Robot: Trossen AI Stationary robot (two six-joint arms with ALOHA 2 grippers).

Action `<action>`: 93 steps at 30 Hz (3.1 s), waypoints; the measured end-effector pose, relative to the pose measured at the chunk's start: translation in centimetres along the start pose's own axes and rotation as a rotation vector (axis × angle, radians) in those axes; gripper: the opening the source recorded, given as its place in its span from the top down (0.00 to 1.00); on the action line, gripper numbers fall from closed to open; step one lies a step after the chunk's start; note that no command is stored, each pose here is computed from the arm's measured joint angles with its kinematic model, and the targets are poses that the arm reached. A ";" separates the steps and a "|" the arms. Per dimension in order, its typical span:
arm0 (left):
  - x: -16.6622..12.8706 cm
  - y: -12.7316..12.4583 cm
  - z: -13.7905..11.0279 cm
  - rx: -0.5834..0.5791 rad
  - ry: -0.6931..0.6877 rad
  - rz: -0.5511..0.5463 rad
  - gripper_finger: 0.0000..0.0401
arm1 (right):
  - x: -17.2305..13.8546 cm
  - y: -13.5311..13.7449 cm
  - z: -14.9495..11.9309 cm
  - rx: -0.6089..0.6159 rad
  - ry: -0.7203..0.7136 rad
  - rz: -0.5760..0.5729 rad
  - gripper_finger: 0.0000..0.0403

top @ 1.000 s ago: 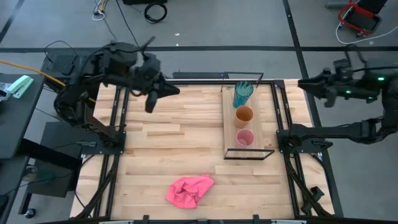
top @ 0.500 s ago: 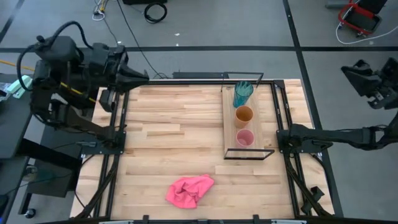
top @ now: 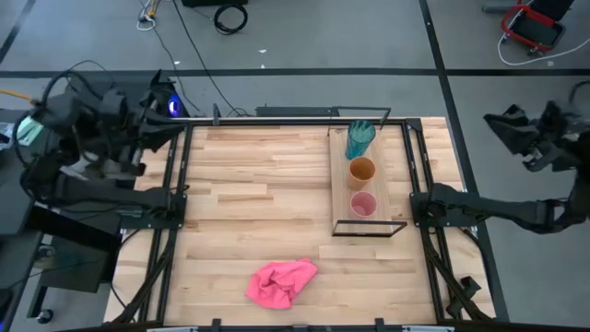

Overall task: Stack small to large cups/mugs on shelf
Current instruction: Return to Home Position

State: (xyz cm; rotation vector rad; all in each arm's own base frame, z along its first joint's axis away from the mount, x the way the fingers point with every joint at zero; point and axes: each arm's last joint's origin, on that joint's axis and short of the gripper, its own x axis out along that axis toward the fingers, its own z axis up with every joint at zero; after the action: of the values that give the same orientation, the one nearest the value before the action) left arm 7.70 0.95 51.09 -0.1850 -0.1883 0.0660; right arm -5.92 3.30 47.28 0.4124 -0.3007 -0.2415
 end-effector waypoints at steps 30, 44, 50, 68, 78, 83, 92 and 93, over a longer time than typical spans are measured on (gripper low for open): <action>-10.9 2.2 -12.3 -0.105 -0.262 0.055 0.90 | 0.4 -4.4 -9.0 0.127 -0.227 0.198 0.68; -9.5 3.1 -16.0 -0.152 -0.299 0.055 0.91 | 2.7 -5.9 -11.0 0.166 -0.236 0.221 0.68; -8.8 3.4 -16.9 -0.157 -0.318 0.048 0.90 | 3.9 -6.7 -12.1 0.161 -0.267 0.282 0.68; -5.7 4.9 -23.2 -0.193 -0.293 0.051 0.90 | 7.3 -10.8 -18.4 0.183 -0.203 0.279 0.68; -5.4 5.2 -24.3 -0.120 -0.269 0.109 0.93 | 8.3 -14.3 -23.0 0.128 -0.316 0.034 0.68; -5.3 5.3 -24.5 -0.058 -0.248 0.149 0.93 | 8.4 -15.0 -24.2 0.126 -0.311 0.017 0.68; -5.2 5.8 -25.9 -0.058 -0.109 0.224 0.90 | 8.7 -15.7 -25.3 0.125 -0.198 -0.053 0.68; -5.2 5.8 -25.9 -0.057 -0.107 0.225 0.90 | 8.7 -15.7 -25.4 0.129 -0.183 -0.062 0.68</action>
State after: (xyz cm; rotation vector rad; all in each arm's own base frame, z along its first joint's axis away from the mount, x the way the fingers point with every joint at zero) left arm 7.34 1.60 24.09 -0.2589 -0.2758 0.2945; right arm 7.96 -4.17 20.42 0.5290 -0.4850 -0.3226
